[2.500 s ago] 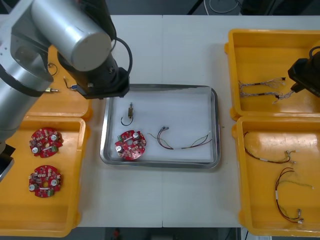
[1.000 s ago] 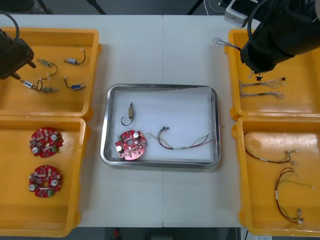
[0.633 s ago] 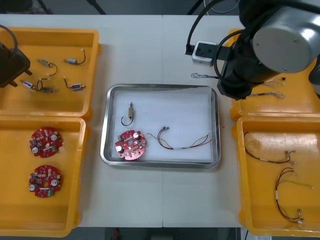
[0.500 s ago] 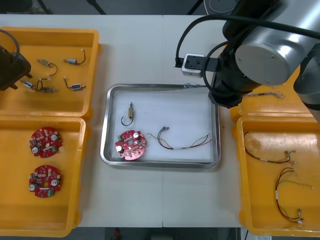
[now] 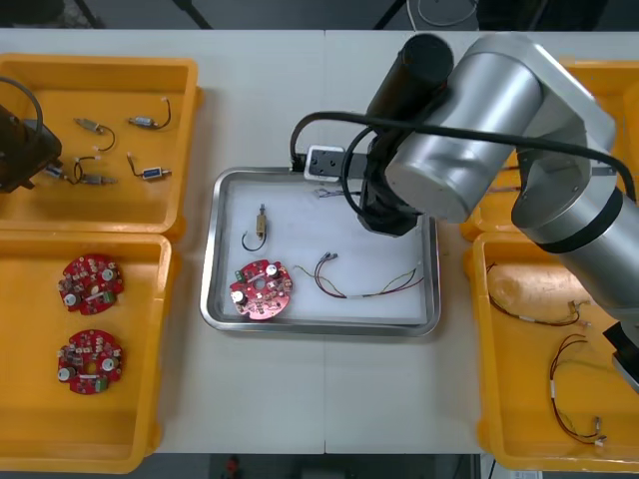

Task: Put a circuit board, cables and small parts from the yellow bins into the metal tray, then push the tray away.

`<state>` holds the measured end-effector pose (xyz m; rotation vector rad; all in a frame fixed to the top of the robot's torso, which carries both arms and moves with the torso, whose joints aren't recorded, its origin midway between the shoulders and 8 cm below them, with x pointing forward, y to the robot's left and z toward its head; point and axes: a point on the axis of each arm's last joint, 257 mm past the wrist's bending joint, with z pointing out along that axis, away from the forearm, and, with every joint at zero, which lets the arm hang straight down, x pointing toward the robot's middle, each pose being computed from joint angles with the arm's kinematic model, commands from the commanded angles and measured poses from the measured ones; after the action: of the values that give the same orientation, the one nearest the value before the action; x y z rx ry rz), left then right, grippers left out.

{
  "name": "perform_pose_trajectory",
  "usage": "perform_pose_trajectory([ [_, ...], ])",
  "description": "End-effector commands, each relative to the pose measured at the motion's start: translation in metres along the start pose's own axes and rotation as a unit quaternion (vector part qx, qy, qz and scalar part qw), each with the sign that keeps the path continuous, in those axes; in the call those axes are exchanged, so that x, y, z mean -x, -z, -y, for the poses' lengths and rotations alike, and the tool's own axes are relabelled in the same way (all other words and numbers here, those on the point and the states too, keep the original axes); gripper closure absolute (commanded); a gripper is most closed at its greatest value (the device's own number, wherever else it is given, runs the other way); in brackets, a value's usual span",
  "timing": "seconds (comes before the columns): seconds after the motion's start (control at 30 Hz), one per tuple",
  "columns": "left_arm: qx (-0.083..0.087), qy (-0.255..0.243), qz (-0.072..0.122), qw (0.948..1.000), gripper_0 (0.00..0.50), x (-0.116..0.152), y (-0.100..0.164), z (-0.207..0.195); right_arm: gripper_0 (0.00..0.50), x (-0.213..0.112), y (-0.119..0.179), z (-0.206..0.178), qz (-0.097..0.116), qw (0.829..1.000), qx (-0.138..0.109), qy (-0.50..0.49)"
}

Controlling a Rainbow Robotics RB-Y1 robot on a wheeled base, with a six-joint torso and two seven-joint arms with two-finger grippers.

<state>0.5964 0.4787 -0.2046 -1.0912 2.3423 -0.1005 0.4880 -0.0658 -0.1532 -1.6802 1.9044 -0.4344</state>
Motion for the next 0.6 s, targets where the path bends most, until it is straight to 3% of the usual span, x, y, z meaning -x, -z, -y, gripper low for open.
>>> perform_pose_trajectory([
  [0.03, -0.02, -0.028, 0.014, 0.9993, 0.0, 0.007, 0.009, 0.027, 0.5, 0.009, -0.022, -0.011, 0.002, 0.999, 0.004, 0.039],
  [0.23, -0.017, -0.039, 0.025, 0.9988, 0.009, 0.001, -0.004, 0.024, 0.5, 0.007, -0.05, -0.019, -0.003, 0.998, 0.0, 0.06],
  [0.33, -0.013, -0.044, 0.024, 0.9987, 0.5, -0.002, -0.007, 0.023, 0.5, 0.006, -0.059, -0.02, -0.007, 0.998, -0.007, 0.069],
  [0.6, -0.016, -0.047, 0.023, 0.9985, 0.5, -0.002, -0.005, 0.026, 0.5, -0.006, -0.078, -0.023, -0.016, 0.998, 0.002, 0.061],
])
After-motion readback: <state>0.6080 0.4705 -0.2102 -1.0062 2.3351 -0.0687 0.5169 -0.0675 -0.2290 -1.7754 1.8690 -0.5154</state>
